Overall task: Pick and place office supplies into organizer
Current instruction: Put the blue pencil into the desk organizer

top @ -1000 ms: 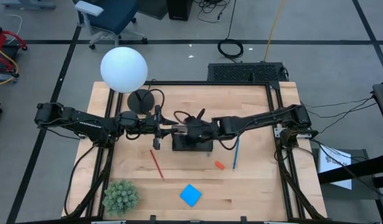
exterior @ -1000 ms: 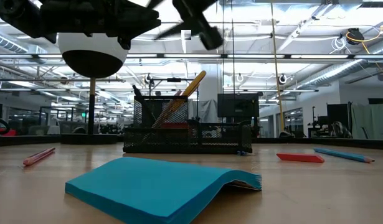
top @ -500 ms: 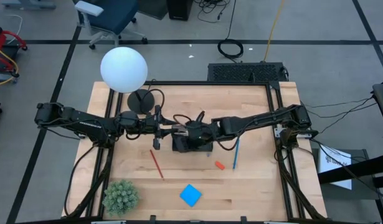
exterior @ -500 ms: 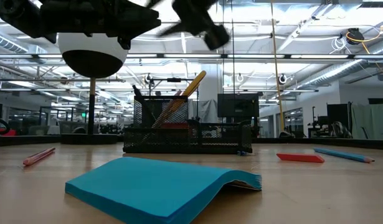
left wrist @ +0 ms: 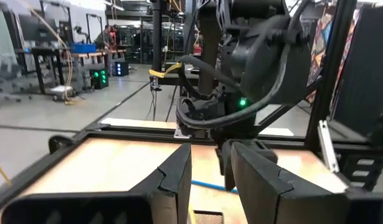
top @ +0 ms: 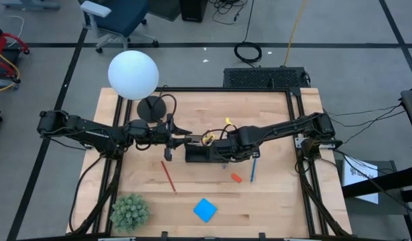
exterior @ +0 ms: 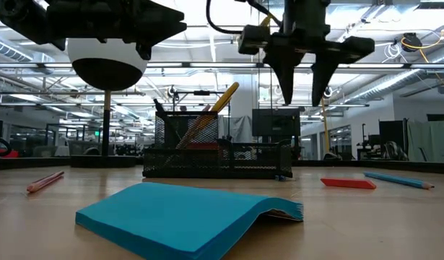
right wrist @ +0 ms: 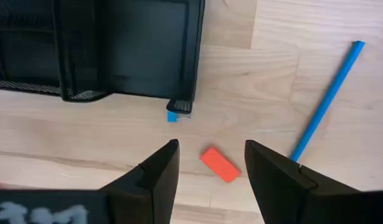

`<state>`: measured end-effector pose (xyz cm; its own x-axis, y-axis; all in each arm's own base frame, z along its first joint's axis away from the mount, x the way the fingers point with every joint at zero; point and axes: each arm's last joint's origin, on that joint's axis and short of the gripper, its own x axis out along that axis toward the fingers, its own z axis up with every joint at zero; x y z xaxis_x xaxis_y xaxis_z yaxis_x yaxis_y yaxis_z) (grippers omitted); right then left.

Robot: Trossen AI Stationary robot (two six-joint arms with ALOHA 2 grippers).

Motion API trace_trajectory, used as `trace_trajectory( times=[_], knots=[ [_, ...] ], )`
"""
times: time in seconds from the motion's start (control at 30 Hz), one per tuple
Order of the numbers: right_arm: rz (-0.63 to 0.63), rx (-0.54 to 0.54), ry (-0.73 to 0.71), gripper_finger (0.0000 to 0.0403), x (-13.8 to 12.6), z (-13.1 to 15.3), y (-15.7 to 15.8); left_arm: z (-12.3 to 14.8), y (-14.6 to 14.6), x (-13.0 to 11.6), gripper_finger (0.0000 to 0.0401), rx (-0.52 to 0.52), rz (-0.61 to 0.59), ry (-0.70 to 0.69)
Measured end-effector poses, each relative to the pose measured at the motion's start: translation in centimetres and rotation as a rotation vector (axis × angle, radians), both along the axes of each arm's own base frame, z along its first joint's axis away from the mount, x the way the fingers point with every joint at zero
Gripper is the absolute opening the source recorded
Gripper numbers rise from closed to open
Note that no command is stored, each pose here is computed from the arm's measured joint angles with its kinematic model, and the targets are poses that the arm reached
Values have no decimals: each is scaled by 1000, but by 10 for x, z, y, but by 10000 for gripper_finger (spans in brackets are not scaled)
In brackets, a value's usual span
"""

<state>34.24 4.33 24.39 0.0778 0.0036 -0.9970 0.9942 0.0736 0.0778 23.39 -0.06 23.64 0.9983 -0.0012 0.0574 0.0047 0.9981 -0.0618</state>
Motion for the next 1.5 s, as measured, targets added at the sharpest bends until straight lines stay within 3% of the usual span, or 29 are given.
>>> trace_trajectory(
  times=[0.37,0.6,0.87,1.0,1.13,1.3,1.5],
  knots=[
    [-110,2,76,171,-17,-28,3,0,0,0,113,-117,-12,5],
    [-203,-26,5,171,-57,-27,3,-1,-1,0,113,-231,-32,10],
    [-341,-33,-99,171,-109,-47,-4,0,0,0,113,-219,-31,2],
    [-338,-3,-106,171,-120,-64,-5,0,0,0,113,-261,-33,5],
    [-319,18,-99,171,-124,-73,-5,0,0,0,113,-228,-20,6],
    [-294,13,-82,170,-126,-74,-6,0,1,0,113,-202,0,4],
    [-227,89,-58,152,-123,-77,-10,-1,1,0,113,-213,-1,5]
  ],
)
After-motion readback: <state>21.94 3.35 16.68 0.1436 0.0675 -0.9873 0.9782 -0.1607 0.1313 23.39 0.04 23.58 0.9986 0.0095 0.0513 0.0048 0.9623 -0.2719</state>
